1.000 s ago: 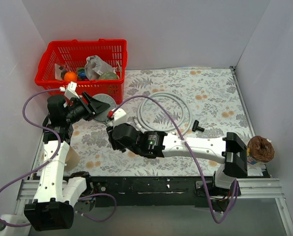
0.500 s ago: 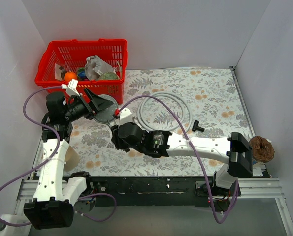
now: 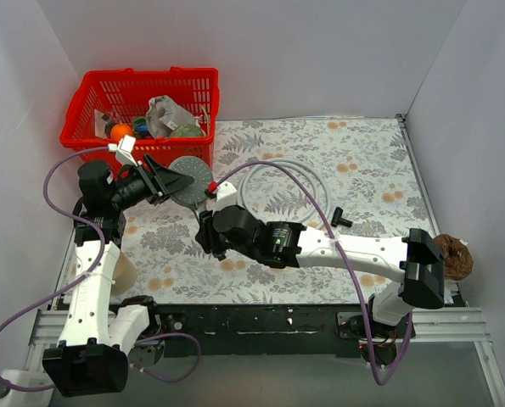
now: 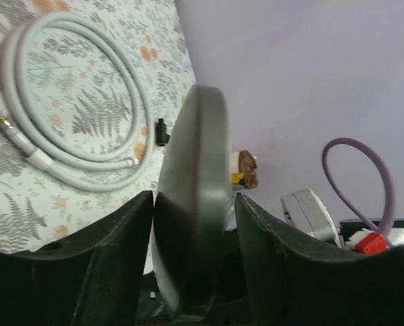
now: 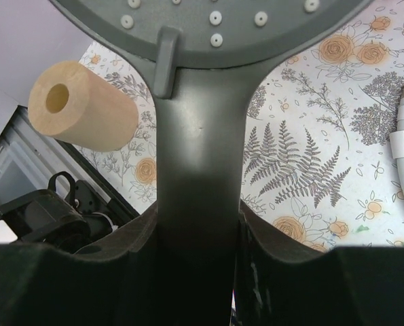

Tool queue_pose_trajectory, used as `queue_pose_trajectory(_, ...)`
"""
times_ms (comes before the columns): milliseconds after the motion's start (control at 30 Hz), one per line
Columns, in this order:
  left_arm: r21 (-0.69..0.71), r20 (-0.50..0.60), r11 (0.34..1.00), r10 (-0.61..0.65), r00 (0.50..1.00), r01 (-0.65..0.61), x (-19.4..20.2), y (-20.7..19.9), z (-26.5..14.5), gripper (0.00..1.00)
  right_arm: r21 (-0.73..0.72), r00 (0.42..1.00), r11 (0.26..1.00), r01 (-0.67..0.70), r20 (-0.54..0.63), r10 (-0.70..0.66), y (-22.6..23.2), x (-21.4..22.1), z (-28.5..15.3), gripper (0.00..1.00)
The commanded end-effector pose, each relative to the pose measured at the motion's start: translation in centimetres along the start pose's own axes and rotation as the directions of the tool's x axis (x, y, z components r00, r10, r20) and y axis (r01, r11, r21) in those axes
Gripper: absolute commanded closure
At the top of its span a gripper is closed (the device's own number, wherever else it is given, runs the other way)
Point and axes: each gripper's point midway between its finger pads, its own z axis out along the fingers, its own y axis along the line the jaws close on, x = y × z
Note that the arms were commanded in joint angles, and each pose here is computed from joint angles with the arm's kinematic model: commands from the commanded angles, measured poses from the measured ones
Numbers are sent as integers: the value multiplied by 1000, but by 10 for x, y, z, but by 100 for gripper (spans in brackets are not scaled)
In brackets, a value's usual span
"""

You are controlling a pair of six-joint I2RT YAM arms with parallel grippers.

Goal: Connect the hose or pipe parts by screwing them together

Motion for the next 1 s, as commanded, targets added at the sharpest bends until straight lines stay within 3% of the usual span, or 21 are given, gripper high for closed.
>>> queue_pose_trajectory(0, 95, -66, 995, 8, 998, -2, 16, -19, -6, 64, -78, 992, 995, -56, 111, 65, 18, -41, -5, 99)
queue_pose_trajectory(67, 89, -60, 996, 5, 998, 0, 16, -17, -5, 78, -81, 991, 995, -54, 115, 63, 19, -42, -6, 99)
queue_pose_trajectory(100, 89, -60, 996, 4, 998, 2, 16, -15, -5, 78, -83, 991, 995, -51, 122, 61, 20, -44, -7, 99)
queue_pose_trajectory(167, 87, -65, 996, -2, 998, 8, 18, -12, -4, 77, -94, 990, 995, -37, 133, 50, 23, -50, -8, 99)
queue_pose_trajectory(300, 84, -80, 996, -14, 997, 20, 21, -7, -2, 63, -91, 990, 996, -19, 139, 31, 27, -55, -5, 99)
queue_pose_trajectory(500, 79, -84, 997, -18, 996, 24, 24, -3, -2, 63, -108, 988, 994, -16, 153, 32, 36, -64, -1, 99)
queue_pose_trajectory(600, 76, -77, 997, -3, 997, 9, 24, -2, -2, 76, -110, 987, 994, -15, 156, 32, 38, -66, 0, 99)
queue_pose_trajectory(700, 57, -51, 998, 16, 999, -13, 19, -3, -3, 100, -105, 988, 994, -15, 154, 31, 36, -65, 0, 99)
queue_pose_trajectory(800, 45, -32, 999, 22, 999, -20, 13, -5, -3, 100, -103, 990, 995, -11, 141, 25, 34, -61, -1, 99)
queue_pose_trajectory(833, 41, -28, 999, 22, 999, -21, 12, -5, -2, 100, -95, 990, 995, -9, 141, 22, 31, -60, -2, 80)
queue_pose_trajectory(933, 11, 2, 997, 78, 997, -78, -3, -7, -1, 100, -50, 988, 999, 5, 157, 3, 16, -62, -8, 45)
queue_pose_trajectory(967, -22, -4, 997, 76, 997, -76, -4, -3, -1, 100, -38, 987, 999, 9, 161, -2, 9, -63, -11, 41)
